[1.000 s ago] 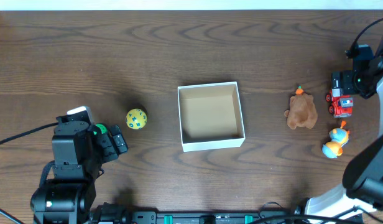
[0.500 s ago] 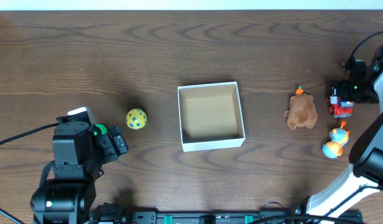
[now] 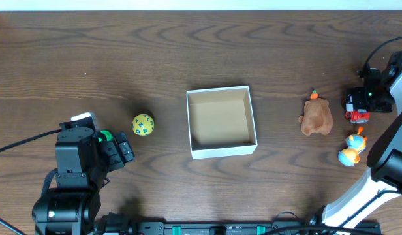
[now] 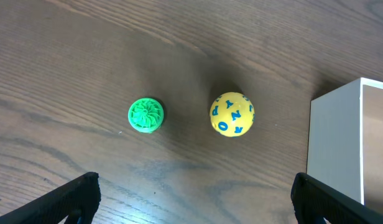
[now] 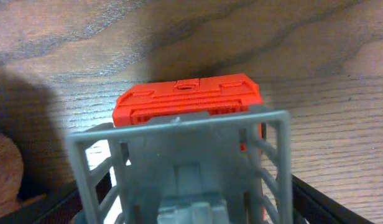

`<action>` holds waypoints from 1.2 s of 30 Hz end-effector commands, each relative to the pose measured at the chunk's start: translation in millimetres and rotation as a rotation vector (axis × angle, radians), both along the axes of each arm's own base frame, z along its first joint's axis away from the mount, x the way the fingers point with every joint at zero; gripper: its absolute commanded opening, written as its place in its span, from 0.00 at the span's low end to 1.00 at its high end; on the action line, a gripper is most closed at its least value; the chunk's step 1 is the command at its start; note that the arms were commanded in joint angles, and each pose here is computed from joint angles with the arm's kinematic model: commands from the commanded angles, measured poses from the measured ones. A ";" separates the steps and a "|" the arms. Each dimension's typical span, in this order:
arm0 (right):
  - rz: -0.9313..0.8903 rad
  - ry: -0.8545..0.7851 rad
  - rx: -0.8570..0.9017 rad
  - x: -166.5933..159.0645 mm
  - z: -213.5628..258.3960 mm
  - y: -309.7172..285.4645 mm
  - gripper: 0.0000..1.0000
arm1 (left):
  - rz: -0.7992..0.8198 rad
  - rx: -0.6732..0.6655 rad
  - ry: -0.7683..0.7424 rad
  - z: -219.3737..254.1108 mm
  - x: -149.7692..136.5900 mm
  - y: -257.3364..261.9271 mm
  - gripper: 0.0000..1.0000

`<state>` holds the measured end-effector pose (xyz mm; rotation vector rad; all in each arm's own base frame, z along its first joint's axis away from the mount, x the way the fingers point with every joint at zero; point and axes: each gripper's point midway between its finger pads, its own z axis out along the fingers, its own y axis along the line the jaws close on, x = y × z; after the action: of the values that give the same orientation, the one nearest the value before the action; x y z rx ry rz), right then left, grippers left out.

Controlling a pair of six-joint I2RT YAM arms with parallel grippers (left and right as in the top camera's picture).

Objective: Pack container
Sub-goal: 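Move the right gripper over the red toy truck and grasp it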

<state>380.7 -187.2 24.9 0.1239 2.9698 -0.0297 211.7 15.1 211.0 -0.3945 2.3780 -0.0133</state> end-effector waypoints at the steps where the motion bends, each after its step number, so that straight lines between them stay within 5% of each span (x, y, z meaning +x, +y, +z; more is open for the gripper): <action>1: -0.035 -0.011 0.012 1.4 1.2 -1.2 0.80 | 0.012 -0.005 -0.021 8.6 1.4 1.2 0.98; 26: -0.043 -0.009 0.015 0.7 1.3 -1.0 0.48 | 0.012 -0.005 -0.020 8.4 1.3 1.2 0.98; 36: -0.065 -0.010 0.018 0.8 1.3 -1.1 0.47 | 0.012 -0.005 -0.020 8.4 1.3 1.2 0.98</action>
<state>381.9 -186.9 25.3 0.1856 2.9604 -0.0201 211.6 15.1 210.9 -0.3947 2.3787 -0.0127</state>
